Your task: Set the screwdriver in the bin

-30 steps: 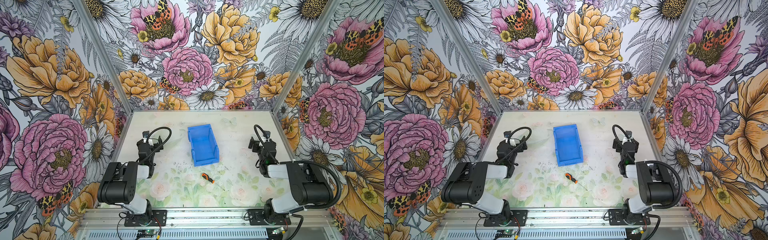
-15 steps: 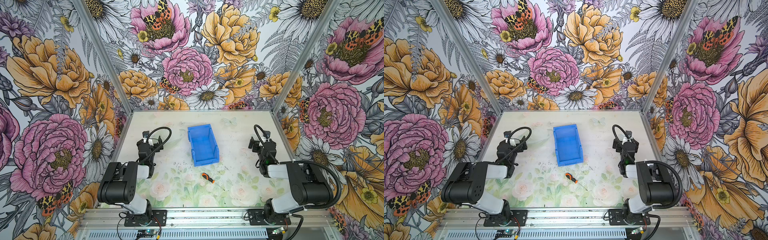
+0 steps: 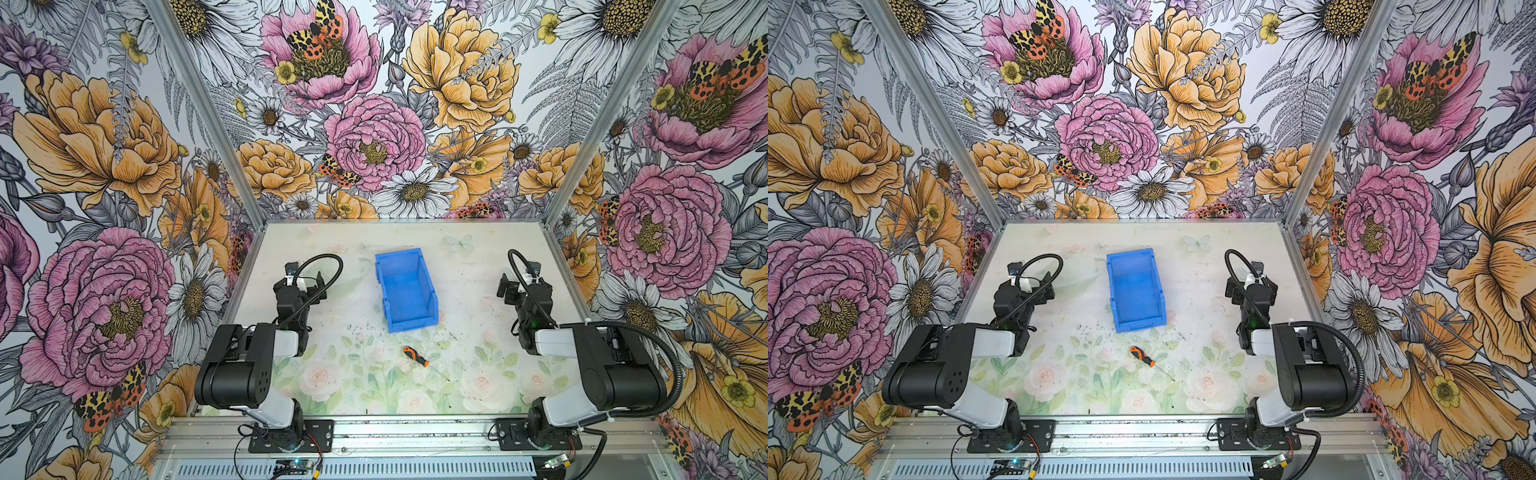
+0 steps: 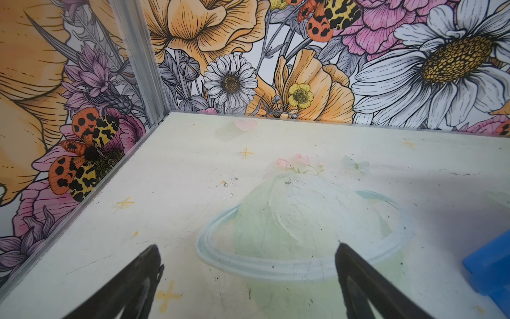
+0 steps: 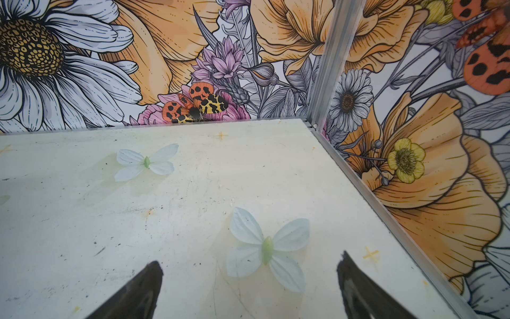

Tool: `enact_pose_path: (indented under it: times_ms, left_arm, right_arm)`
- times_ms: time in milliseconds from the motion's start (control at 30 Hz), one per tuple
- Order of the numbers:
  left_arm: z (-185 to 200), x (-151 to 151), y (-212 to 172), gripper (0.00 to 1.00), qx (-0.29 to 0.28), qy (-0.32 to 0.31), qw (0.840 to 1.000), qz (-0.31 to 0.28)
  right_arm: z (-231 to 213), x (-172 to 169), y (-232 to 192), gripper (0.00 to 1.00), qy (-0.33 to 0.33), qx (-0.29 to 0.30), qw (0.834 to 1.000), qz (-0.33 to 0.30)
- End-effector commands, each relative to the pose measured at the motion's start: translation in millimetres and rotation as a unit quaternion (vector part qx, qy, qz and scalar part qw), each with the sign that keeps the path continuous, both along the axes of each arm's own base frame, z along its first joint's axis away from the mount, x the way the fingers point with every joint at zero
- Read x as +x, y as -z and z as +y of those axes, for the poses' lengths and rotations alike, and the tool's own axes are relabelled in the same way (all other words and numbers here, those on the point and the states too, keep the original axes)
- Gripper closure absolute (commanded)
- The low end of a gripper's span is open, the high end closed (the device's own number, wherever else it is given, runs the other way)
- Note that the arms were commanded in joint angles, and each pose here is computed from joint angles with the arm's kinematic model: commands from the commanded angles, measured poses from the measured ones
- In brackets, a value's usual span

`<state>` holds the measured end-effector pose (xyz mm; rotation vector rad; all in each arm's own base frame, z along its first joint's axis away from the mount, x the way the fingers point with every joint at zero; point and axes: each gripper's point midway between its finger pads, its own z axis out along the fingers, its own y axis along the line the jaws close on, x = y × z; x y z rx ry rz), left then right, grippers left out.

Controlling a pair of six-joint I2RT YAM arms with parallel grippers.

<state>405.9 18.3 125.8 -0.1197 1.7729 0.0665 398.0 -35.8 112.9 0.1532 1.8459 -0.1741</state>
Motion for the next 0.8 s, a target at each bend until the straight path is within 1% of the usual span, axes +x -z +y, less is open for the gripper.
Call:
enact_pose_path:
  times_ms: [0,633,700,767]
  left_arm:
    - [-1,0,-3,0.01,0.000,0.006,1.000,-0.007]
    - [-2,-1,-7,0.01,-0.003,0.009,1.000,-0.009]
    - [-2,0,-14,0.01,-0.003,0.008,1.000,-0.003]
    - [3,2,-20,0.01,-0.007,-0.007,1.000,0.023]
  right_arm:
    - [1,1,0,0.00,-0.001,0.007,1.000,-0.005]
    - [1,1,-3,0.01,-0.001,0.005,1.000,-0.007]
    - [4,5,-9,0.00,-0.011,0.006,1.000,0.006]
    - [7,4,-15,0.01,-0.016,0.003,1.000,0.015]
